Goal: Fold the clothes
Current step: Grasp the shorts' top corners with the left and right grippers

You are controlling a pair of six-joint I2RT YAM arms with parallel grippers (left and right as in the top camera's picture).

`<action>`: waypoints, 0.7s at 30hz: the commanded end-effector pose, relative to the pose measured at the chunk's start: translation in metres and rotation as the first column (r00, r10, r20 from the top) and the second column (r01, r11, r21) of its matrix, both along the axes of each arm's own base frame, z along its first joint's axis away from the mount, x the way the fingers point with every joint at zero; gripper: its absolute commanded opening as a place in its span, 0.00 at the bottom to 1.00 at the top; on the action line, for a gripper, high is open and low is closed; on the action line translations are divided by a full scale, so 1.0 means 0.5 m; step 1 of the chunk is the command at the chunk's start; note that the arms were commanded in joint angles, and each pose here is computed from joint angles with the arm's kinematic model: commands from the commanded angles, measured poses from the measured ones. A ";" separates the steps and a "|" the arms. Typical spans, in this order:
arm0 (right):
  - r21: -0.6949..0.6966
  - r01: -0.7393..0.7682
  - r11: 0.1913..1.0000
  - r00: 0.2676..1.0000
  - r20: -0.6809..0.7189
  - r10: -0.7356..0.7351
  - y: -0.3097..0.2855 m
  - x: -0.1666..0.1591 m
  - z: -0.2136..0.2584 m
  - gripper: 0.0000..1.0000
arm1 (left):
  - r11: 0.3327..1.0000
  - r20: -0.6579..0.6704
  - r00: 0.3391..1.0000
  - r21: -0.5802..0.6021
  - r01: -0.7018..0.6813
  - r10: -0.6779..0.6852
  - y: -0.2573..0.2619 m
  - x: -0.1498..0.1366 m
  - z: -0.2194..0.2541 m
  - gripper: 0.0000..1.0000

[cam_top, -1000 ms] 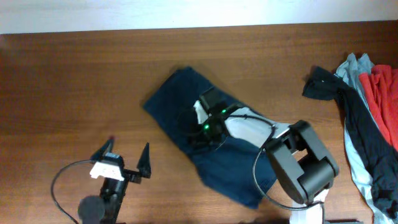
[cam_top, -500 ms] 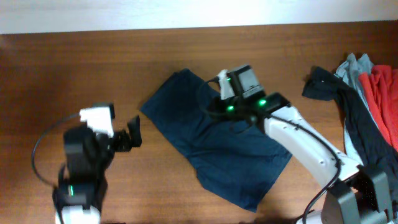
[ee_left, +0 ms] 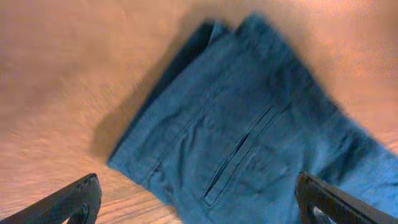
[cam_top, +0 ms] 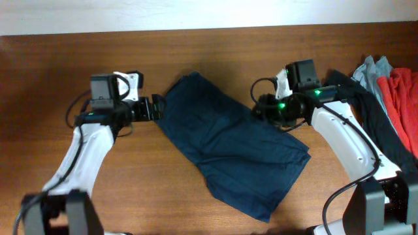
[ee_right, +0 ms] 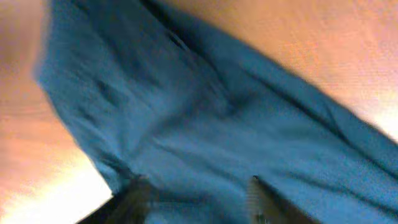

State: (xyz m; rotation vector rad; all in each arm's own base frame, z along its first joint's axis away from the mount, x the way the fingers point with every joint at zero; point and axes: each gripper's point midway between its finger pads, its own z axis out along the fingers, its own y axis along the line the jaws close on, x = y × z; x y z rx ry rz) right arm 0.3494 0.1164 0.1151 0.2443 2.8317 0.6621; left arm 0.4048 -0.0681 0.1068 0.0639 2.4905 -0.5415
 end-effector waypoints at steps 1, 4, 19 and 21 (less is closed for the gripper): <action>-0.129 0.028 0.991 0.998 -0.043 -0.034 -0.046 -0.022 -0.016 0.29 | 0.996 -0.056 0.996 0.035 0.078 -0.076 -0.030 0.002 -0.063 0.65; -0.209 0.080 0.975 0.984 -0.137 -0.110 -0.076 -0.063 -0.033 0.04 | 0.989 -0.064 0.989 0.058 0.135 -0.131 -0.066 0.012 -0.113 0.30; -0.253 0.165 0.953 0.955 -0.201 -0.219 -0.104 -0.158 -0.234 0.04 | 0.783 -0.316 0.843 0.595 -0.181 0.435 0.116 -0.123 -0.259 0.00; -0.236 0.179 0.955 0.965 -0.147 -0.217 -0.102 -0.139 -0.251 0.04 | 0.791 -0.358 0.818 0.586 -0.179 0.450 0.117 -0.144 -0.263 0.00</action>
